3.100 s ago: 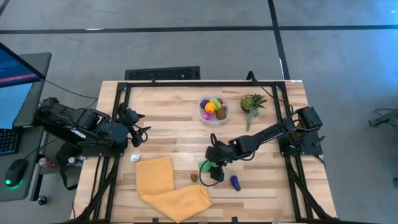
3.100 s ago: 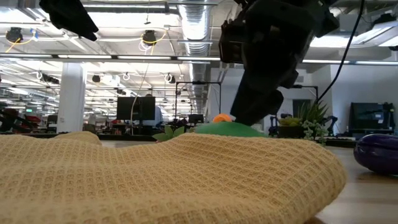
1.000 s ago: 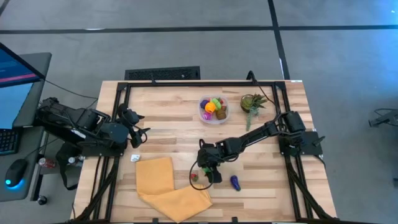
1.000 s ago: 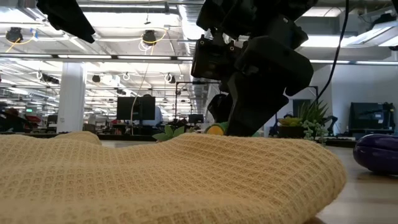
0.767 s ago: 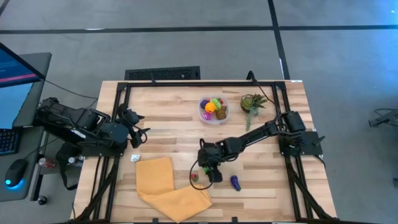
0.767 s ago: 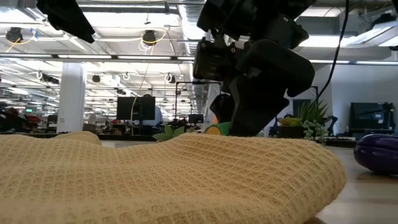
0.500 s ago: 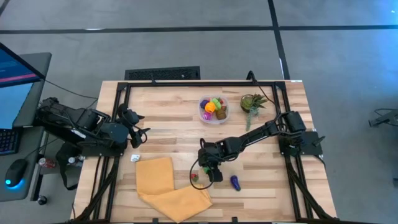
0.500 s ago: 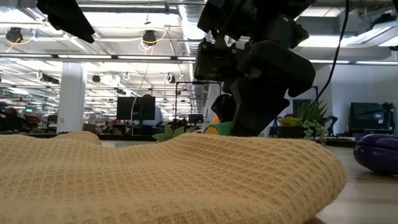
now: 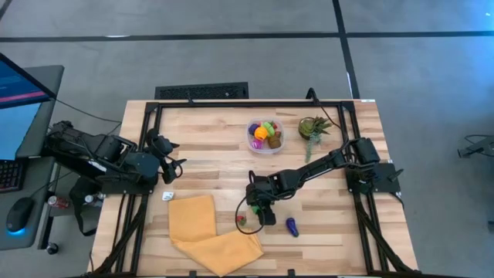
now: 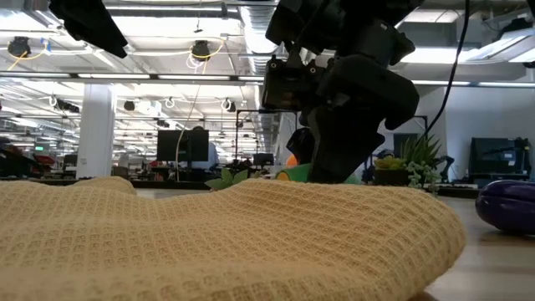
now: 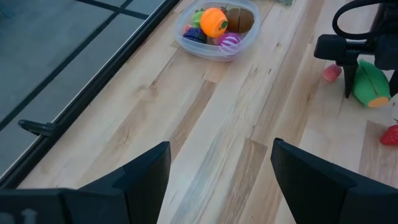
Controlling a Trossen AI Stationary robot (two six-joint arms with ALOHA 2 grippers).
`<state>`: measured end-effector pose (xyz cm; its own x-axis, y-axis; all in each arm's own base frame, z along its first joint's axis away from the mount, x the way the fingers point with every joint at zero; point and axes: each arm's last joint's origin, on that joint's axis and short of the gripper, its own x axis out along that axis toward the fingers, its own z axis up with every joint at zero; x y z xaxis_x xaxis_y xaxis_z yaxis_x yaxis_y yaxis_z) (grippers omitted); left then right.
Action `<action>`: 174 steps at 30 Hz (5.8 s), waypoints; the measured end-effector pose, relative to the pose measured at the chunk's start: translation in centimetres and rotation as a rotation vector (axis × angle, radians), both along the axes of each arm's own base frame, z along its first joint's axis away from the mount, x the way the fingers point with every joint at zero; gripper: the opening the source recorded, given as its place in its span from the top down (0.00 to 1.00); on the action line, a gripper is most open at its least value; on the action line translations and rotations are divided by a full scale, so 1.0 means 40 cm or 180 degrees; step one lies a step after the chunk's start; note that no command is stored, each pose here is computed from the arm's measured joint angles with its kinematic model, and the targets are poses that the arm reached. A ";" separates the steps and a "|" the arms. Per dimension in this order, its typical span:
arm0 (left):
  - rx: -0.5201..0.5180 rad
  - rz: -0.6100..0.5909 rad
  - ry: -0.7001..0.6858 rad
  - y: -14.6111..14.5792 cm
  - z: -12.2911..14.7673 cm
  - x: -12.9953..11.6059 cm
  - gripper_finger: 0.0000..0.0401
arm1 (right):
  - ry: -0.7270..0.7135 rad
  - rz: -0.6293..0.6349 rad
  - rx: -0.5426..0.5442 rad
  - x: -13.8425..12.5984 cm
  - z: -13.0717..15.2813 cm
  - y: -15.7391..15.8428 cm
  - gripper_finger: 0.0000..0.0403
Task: Pick and placing Produce into tupperware
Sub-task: Put the corn in the transparent bin, then put the peach in the transparent bin
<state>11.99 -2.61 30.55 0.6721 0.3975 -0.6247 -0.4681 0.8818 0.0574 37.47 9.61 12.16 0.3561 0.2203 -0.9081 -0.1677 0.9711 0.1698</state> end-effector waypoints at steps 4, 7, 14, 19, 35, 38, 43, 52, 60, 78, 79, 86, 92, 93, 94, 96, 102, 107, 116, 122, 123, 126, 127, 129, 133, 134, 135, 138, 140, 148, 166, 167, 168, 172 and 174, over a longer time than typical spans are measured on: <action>0.0000 0.0000 0.0000 0.000 0.000 0.000 0.33 | -0.0002 -0.0008 0.0000 0.000 0.000 0.000 0.36; 0.0001 0.0001 0.0000 0.000 0.000 0.000 0.33 | -0.0009 -0.0010 0.0003 0.001 0.000 0.000 0.39; 0.0006 0.0005 -0.0002 0.000 -0.003 0.001 0.33 | -0.0028 -0.0010 0.0007 0.007 0.006 0.001 0.39; 0.0017 0.0005 0.0030 -0.002 -0.024 0.006 0.33 | -0.0029 -0.0009 0.0010 0.012 0.014 0.003 0.39; -0.0011 -0.0051 0.0064 -0.009 -0.090 0.022 0.33 | -0.0108 -0.0339 0.0168 0.007 0.089 -0.017 0.39; 0.0039 -0.0089 0.0082 -0.009 -0.089 0.022 0.33 | -0.0214 -0.0440 0.0233 0.009 0.112 -0.026 0.39; 0.0137 -0.0095 0.0094 -0.008 -0.088 0.022 0.33 | -0.0423 -0.0642 0.0301 0.007 0.166 -0.051 0.39; 0.0196 -0.0059 0.0082 -0.006 -0.088 0.022 0.33 | -0.1113 -0.1063 0.0455 0.009 0.286 -0.121 0.39; 0.0197 -0.0065 0.0085 -0.007 -0.088 0.022 0.33 | -0.1507 -0.1310 0.0444 -0.030 0.388 -0.190 0.39; 0.0224 -0.0058 0.0084 -0.006 -0.087 0.022 0.33 | -0.0966 -0.1973 -0.0197 -0.142 0.429 -0.316 0.39; 0.0225 -0.0058 0.0084 -0.006 -0.087 0.022 0.33 | -0.0939 -0.1990 -0.0215 -0.144 0.427 -0.322 0.39; 0.0226 -0.0057 0.0083 -0.006 -0.087 0.022 0.33 | -0.0926 -0.2329 -0.0471 -0.155 0.426 -0.382 0.39; 0.0228 -0.0055 0.0082 -0.006 -0.087 0.022 0.33 | -0.0922 -0.2675 -0.0690 -0.168 0.424 -0.444 0.39; 0.0228 -0.0055 0.0082 -0.006 -0.087 0.022 0.33 | -0.0912 -0.2720 -0.0713 -0.166 0.420 -0.454 0.39; 0.0228 -0.0055 0.0081 -0.006 -0.087 0.022 0.33 | -0.0885 -0.2759 -0.0728 -0.167 0.416 -0.464 0.39; 0.0226 -0.0054 0.0076 -0.006 -0.087 0.022 0.33 | -0.0838 -0.2828 -0.0747 -0.174 0.412 -0.482 0.39; 0.0207 -0.0053 0.0021 -0.007 -0.084 0.025 0.33 | -0.0687 -0.2968 -0.0803 -0.161 0.373 -0.525 0.39; 0.0208 -0.0059 0.0010 -0.008 -0.084 0.026 0.33 | -0.0408 -0.2967 -0.0793 -0.138 0.310 -0.547 0.39; 0.0208 -0.0058 0.0009 -0.008 -0.083 0.026 0.33 | 0.0033 -0.3146 -0.0734 -0.100 0.192 -0.570 0.39; 0.0194 -0.0046 0.0000 -0.008 -0.083 0.026 0.33 | 0.0015 -0.3372 -0.0746 -0.100 0.180 -0.591 0.39; 0.0190 -0.0043 -0.0002 -0.008 -0.083 0.026 0.33 | 0.0001 -0.3387 -0.0761 -0.102 0.184 -0.592 0.39; 0.0189 -0.0042 -0.0003 -0.008 -0.083 0.026 0.33 | -0.0073 -0.3444 -0.0753 -0.112 0.202 -0.603 0.39; 0.0189 -0.0043 -0.0003 -0.008 -0.083 0.026 0.33 | -0.0093 -0.3463 -0.0748 -0.113 0.206 -0.606 0.39; 0.0191 -0.0043 -0.0002 -0.008 -0.083 0.026 0.33 | -0.0082 -0.3505 -0.0744 -0.118 0.207 -0.612 0.39; 0.0217 -0.0022 -0.0009 -0.007 -0.083 0.026 0.33 | -0.0095 -0.3626 -0.0708 -0.123 0.208 -0.624 0.39; 0.0227 -0.0013 -0.0013 -0.007 -0.083 0.026 0.33 | -0.0102 -0.3671 -0.0691 -0.124 0.208 -0.626 0.39; 0.0232 -0.0009 -0.0014 -0.006 -0.083 0.026 0.33 | -0.0122 -0.3709 -0.0672 -0.123 0.209 -0.627 0.39; 0.0250 0.0005 -0.0019 -0.006 -0.083 0.026 0.33 | -0.0222 -0.3886 -0.0593 -0.121 0.211 -0.634 0.39; 0.0263 -0.0003 -0.0012 -0.006 -0.083 0.026 0.33 | -0.0267 -0.4017 -0.0530 -0.121 0.212 -0.640 0.39; 0.0279 0.0003 -0.0014 -0.006 -0.082 0.026 0.33 | -0.0304 -0.4116 -0.0491 -0.123 0.213 -0.646 0.39; 0.0270 -0.0003 -0.0011 -0.006 -0.083 0.026 0.33 | -0.0397 -0.3964 -0.0497 -0.108 0.217 -0.631 0.30; 0.0269 -0.0002 -0.0012 -0.006 -0.083 0.026 0.33 | -0.0396 -0.3962 -0.0497 -0.108 0.217 -0.630 0.29; 0.0268 -0.0003 -0.0012 -0.006 -0.083 0.026 0.33 | -0.0396 -0.3960 -0.0499 -0.108 0.217 -0.630 0.28; 0.0268 -0.0003 -0.0011 -0.006 -0.083 0.026 0.33 | -0.0396 -0.3958 -0.0499 -0.108 0.217 -0.630 0.27; 0.0267 -0.0003 -0.0012 -0.006 -0.083 0.026 0.33 | -0.0395 -0.3946 -0.0500 -0.106 0.217 -0.627 0.27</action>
